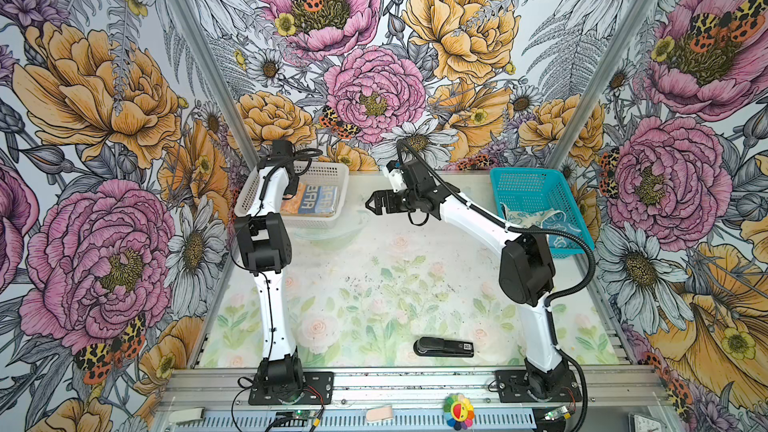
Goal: Fold and stack the towels
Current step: 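Lower the towel into the white basket and open the left gripper, then reach the right gripper into the teal basket while the left arm swings across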
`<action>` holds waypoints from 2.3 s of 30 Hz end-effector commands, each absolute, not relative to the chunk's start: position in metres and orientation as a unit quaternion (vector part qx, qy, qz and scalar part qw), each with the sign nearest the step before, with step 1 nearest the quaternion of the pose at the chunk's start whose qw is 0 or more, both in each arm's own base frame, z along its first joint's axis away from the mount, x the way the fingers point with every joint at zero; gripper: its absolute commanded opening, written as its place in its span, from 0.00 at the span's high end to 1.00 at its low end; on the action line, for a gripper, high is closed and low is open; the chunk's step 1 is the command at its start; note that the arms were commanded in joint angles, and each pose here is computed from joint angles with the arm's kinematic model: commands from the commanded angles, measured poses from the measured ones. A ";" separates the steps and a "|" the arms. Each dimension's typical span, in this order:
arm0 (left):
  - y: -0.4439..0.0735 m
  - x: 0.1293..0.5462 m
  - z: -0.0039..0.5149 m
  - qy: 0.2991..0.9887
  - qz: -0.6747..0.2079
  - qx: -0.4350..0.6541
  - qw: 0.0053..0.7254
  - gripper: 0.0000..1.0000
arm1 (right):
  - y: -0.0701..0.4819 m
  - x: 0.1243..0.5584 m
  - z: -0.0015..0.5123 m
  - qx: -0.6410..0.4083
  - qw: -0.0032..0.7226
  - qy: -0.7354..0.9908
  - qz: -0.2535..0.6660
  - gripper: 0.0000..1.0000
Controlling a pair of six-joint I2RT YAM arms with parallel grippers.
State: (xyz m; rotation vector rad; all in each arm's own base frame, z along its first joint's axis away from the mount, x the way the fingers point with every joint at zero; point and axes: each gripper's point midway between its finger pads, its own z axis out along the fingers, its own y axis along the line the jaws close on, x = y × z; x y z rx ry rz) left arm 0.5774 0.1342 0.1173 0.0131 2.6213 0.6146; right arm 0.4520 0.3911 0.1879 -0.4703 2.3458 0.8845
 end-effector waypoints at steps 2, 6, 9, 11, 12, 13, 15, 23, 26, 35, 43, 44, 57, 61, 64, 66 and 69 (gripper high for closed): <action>0.143 0.587 0.128 0.941 0.234 -0.009 0.243 1.00 | 0.401 0.450 0.182 -0.177 0.280 0.881 0.337 0.01; 0.147 0.588 0.124 0.939 0.245 -0.017 0.241 1.00 | 0.401 0.450 0.181 -0.177 0.279 0.882 0.337 0.01; 0.152 0.588 0.127 0.935 0.256 -0.031 0.242 0.80 | 0.400 0.449 0.179 -0.177 0.279 0.883 0.334 0.01; 0.157 0.587 0.132 0.931 0.267 -0.048 0.246 0.56 | 0.399 0.449 0.180 -0.177 0.279 0.883 0.332 0.01; 0.158 0.587 0.135 0.929 0.268 -0.055 0.249 0.45 | 0.399 0.449 0.180 -0.177 0.279 0.884 0.331 0.01; 0.159 0.586 0.138 0.928 0.268 -0.062 0.253 0.31 | 0.398 0.449 0.180 -0.179 0.279 0.884 0.329 0.01; 0.158 0.586 0.147 0.925 0.264 -0.075 0.263 0.03 | 0.396 0.448 0.183 -0.181 0.282 0.885 0.322 0.01; 0.118 0.592 0.197 0.919 0.194 -0.087 0.331 0.01 | 0.367 0.443 0.211 -0.186 0.316 0.885 0.286 0.01; 0.086 0.594 0.223 0.915 0.162 -0.074 0.361 0.01 | 0.337 0.445 0.227 -0.173 0.338 0.890 0.254 0.01; -0.061 0.587 0.306 0.882 0.073 0.009 0.466 0.01 | 0.165 0.451 0.274 -0.033 0.403 0.903 0.145 0.01; -0.252 0.554 0.335 0.834 0.007 0.147 0.532 0.01 | -0.015 0.430 0.246 0.177 0.386 0.903 0.062 0.01; -0.275 0.548 0.333 0.829 0.000 0.165 0.535 0.01 | -0.030 0.427 0.236 0.196 0.376 0.903 0.062 0.01; -0.427 0.492 0.277 0.802 -0.026 0.295 0.518 0.01 | -0.114 0.419 0.130 0.298 0.262 0.918 0.007 0.01; -0.437 0.486 0.262 0.809 -0.044 0.300 0.503 0.01 | -0.114 0.433 0.102 0.295 0.233 0.926 0.019 0.01; -0.441 0.485 0.251 0.816 -0.059 0.300 0.491 0.01 | -0.113 0.440 0.083 0.296 0.216 0.930 0.026 0.03; -0.442 0.485 0.246 0.818 -0.062 0.300 0.486 0.01 | -0.110 0.448 0.075 0.297 0.215 0.929 0.041 0.08; -0.444 0.484 0.238 0.818 -0.055 0.308 0.482 0.01 | -0.102 0.458 0.066 0.297 0.215 0.928 0.058 0.18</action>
